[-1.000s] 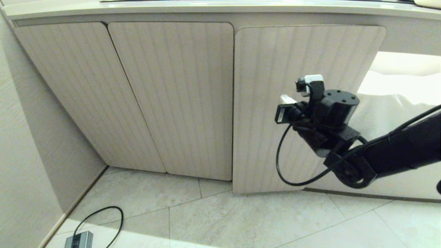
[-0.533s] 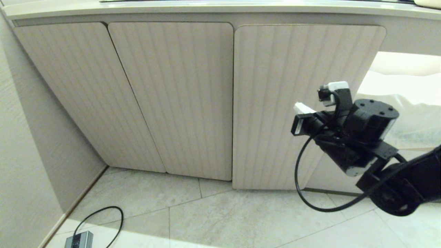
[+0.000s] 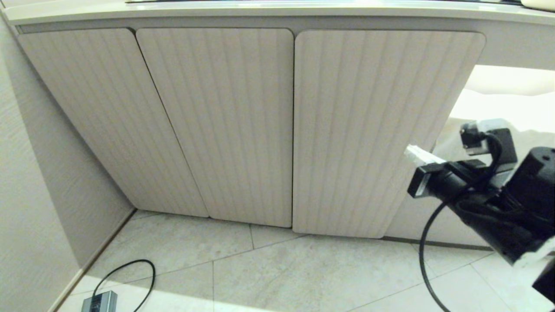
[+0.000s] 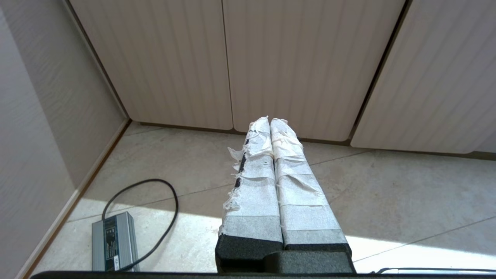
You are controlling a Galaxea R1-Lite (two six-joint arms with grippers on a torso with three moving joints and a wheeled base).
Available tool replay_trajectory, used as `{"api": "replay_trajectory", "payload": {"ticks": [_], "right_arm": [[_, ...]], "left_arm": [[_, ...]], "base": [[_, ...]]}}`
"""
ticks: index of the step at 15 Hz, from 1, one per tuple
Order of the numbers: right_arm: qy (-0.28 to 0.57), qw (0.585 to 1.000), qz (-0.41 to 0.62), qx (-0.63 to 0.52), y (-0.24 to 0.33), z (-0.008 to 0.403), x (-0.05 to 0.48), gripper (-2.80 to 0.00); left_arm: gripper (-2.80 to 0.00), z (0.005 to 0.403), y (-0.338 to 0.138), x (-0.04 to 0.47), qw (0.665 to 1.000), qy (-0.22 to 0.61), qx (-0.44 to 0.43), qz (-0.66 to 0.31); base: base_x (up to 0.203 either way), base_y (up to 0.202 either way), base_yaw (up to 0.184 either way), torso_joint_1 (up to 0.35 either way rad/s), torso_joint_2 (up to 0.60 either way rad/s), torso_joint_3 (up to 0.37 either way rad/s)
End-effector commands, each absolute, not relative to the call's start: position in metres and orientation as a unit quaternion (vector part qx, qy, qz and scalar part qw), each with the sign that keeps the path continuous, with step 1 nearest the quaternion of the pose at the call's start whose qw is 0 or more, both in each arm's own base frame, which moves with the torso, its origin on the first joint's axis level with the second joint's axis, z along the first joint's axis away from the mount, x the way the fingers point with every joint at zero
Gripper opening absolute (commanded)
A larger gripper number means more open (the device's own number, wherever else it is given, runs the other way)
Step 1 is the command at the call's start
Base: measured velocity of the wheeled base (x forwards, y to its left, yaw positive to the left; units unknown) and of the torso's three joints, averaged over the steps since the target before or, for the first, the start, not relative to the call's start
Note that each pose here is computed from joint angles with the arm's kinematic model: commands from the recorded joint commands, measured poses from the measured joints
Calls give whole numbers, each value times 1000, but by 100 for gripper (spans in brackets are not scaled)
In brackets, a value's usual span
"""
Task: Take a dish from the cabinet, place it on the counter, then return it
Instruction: Close the cabinet door
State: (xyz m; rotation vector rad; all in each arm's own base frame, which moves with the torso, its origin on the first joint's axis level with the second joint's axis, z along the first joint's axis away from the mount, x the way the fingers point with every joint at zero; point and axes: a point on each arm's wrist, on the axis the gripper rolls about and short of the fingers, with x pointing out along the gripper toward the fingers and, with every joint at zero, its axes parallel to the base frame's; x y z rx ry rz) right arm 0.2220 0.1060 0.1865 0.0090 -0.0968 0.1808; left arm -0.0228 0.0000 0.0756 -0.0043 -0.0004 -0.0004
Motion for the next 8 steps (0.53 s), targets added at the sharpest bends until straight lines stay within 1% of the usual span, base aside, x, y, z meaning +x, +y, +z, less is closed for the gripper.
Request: {"api": "replay_trajectory", "payload": {"ticks": [1, 8], "right_arm": [[-66, 994, 89, 12, 91, 193, 193, -280], [-66, 994, 85, 22, 59, 179, 133, -280]], "left_arm": [[-280, 76, 0, -23, 1000, 0, -2, 0], [-280, 76, 0, -23, 1000, -1, -2, 0]], "base": [[0, 0, 0, 0, 0, 0], [0, 0, 0, 0, 0, 0]]}}
